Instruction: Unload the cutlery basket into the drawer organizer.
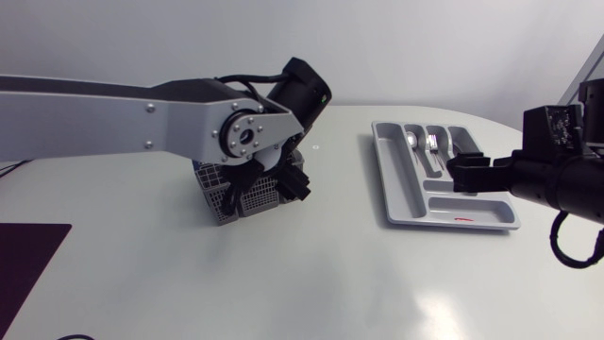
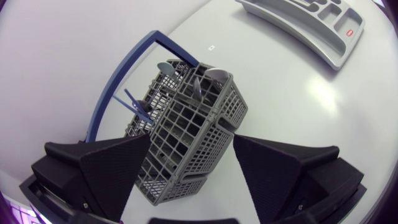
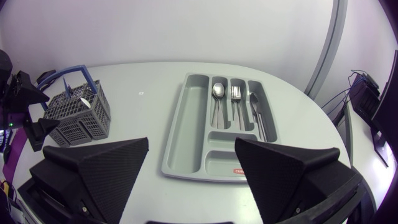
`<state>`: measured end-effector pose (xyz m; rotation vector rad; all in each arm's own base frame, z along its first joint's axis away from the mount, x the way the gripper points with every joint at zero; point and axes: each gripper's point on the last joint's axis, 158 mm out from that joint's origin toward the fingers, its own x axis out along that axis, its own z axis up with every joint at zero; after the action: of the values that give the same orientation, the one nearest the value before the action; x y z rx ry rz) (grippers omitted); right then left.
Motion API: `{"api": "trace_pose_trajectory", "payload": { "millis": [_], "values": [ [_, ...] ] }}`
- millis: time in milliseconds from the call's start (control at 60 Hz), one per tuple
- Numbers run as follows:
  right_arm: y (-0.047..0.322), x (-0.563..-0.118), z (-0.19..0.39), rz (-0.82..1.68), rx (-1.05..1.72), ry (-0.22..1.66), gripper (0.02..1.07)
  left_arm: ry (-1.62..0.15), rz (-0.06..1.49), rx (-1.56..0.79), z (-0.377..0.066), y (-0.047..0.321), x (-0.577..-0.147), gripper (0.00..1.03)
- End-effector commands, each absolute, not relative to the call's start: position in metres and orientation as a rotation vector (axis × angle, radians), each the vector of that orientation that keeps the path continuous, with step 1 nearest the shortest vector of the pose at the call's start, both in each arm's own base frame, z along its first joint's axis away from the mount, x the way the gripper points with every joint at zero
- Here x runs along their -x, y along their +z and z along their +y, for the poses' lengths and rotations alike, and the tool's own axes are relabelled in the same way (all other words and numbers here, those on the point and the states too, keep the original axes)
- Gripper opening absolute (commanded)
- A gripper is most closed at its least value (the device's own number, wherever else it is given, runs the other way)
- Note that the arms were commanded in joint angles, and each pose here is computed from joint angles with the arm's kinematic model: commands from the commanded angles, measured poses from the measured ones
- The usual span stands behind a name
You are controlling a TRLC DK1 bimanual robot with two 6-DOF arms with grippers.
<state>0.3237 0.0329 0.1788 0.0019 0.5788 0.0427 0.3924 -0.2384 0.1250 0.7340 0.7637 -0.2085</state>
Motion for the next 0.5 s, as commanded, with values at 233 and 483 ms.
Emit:
{"api": "trace_pose_trajectory", "payload": {
  "millis": [233, 483],
  "values": [
    [0.178, -0.335, 0.046, 0.616, -0.043, 0.054, 1.02, -0.167, 0.780, -0.723, -0.261, 0.118, -0.416, 0.92],
    [0.177, -0.341, 0.049, 0.622, -0.040, 0.059, 1.02, -0.128, 0.783, -0.695, -0.259, 0.114, -0.439, 0.77]
  ]
}}
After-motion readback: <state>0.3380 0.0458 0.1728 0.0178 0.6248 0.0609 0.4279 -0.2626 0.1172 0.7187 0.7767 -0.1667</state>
